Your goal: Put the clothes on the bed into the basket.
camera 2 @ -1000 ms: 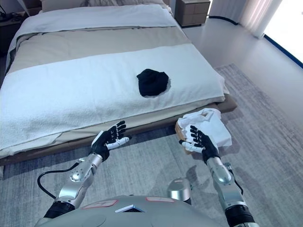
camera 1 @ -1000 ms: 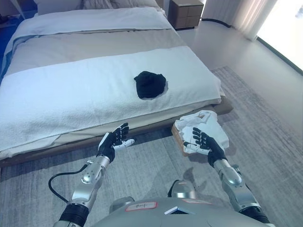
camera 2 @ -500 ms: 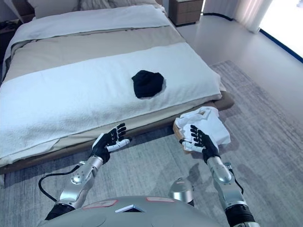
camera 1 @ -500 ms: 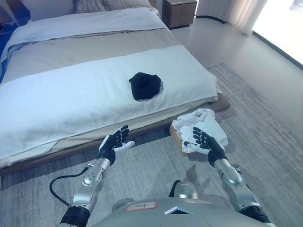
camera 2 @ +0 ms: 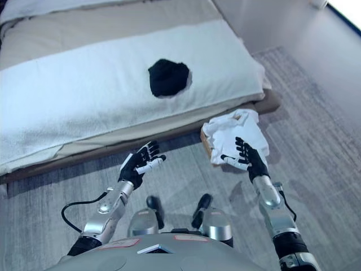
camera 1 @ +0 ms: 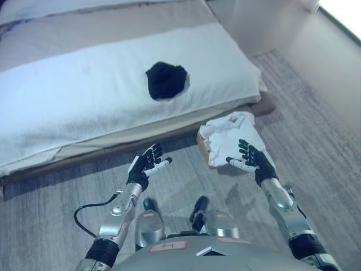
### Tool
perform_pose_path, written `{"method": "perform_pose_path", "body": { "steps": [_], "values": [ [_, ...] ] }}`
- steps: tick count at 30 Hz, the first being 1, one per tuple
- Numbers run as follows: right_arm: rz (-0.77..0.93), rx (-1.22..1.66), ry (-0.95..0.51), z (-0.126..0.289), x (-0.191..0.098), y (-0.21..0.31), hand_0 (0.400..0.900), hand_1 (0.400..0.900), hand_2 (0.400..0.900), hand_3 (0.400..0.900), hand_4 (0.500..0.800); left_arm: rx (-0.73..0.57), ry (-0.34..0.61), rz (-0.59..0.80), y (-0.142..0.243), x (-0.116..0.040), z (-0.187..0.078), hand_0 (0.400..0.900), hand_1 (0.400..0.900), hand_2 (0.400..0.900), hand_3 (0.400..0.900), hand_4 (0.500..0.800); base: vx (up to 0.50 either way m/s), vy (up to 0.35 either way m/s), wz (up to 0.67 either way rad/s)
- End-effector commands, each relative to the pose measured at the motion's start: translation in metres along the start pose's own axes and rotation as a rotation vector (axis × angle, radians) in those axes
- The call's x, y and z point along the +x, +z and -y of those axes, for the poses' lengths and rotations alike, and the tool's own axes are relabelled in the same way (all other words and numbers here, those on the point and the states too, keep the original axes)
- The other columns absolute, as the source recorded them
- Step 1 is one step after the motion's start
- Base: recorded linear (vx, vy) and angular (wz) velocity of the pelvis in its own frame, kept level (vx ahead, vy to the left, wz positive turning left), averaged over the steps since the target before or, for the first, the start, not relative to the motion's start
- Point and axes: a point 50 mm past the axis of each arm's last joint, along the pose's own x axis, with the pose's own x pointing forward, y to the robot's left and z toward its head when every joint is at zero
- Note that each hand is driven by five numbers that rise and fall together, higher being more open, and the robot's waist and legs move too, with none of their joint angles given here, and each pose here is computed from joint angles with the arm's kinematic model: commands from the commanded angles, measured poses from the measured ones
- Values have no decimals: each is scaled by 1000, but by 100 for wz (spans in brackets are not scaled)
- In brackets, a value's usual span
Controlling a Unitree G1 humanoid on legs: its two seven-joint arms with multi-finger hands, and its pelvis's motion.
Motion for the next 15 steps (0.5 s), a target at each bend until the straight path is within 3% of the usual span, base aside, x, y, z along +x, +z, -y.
{"method": "perform_pose_path", "body": {
  "steps": [1, 4, 9, 15],
  "values": [
    [251, 20, -62, 14, 15, 52, 900, 900, 900, 900, 800, 17, 13, 243, 47, 2, -5, 900, 900, 900, 900, 800, 147, 84, -38],
    [248, 38, -44, 7, 18, 53, 900, 900, 900, 900, 800, 33, 19, 249, 51, 3, -8, 900, 900, 900, 900, 800, 403, 211, -50],
    [257, 104, -29, -6, 21, 56, 900, 900, 900, 900, 800, 106, 6, 294, 69, 10, -12, 900, 900, 900, 900, 800, 401, 227, 4],
    [245, 127, 9, -22, 24, 56, 900, 900, 900, 900, 800, 148, 38, 296, 73, 9, -21, 900, 900, 900, 900, 800, 396, 425, 10]
  ]
}}
